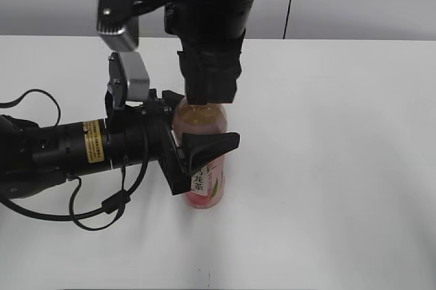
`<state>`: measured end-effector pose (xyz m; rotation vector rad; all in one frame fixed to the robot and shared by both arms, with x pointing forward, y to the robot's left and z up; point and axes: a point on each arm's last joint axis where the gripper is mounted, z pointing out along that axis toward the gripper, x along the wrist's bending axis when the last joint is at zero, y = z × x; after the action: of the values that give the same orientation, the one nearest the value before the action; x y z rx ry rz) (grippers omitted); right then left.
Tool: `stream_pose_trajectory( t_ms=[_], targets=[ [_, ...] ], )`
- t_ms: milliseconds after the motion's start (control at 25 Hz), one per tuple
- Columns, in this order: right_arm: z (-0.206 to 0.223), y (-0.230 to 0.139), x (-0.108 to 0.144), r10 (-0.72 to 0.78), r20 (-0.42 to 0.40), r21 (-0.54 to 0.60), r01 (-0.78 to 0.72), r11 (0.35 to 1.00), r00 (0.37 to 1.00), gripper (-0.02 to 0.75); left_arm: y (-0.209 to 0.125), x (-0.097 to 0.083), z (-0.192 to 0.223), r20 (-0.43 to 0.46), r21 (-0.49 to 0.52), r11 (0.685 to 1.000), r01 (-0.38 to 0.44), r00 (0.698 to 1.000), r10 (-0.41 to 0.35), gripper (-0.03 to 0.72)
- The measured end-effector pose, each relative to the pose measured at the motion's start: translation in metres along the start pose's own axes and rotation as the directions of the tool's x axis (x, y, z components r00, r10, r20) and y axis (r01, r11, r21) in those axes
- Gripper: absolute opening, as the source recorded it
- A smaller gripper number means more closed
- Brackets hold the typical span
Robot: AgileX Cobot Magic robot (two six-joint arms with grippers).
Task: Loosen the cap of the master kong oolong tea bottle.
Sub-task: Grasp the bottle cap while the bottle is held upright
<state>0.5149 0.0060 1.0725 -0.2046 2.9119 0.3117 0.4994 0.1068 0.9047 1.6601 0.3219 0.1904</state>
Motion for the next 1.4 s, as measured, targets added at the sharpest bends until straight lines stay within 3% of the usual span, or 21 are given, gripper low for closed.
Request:
stream_pose_trajectory(
  t_ms=[160,280,520,680,1400],
  targets=[
    [-0.0002,-0.0001,0.0003,-0.288,-0.004,0.001,0.288,0.958,0.958,0.281,0.0000,-0.0001,0.0000,0.001,0.000,1.000,-0.004,1.000,0.004,0.445],
    [-0.0002,-0.0001,0.0006,-0.481,-0.007,-0.002,0.481,0.877,0.877,0.282,-0.0001,-0.0002,0.0000,0.003,0.001,1.000,-0.005,1.000,0.005,0.445],
    [-0.0011,0.0000,0.0009,-0.792,-0.005,-0.002,0.792,0.610,0.610,0.283,0.0000,-0.0003,0.0002,0.002,0.000,1.000,-0.005,1.000,0.005,0.445],
    [-0.0019,-0.0001,0.0007,-0.885,-0.001,0.000,0.885,0.465,0.465,0.283,0.0000,-0.0003,0.0002,0.002,0.000,1.000,-0.005,1.000,0.005,0.445],
    [-0.0074,-0.0014,0.0022,-1.000,0.003,0.011,1.000,-0.008,-0.008,0.281,0.0003,-0.0009,0.0002,0.008,-0.003,1.000,-0.001,1.000,0.001,0.445]
  ],
)
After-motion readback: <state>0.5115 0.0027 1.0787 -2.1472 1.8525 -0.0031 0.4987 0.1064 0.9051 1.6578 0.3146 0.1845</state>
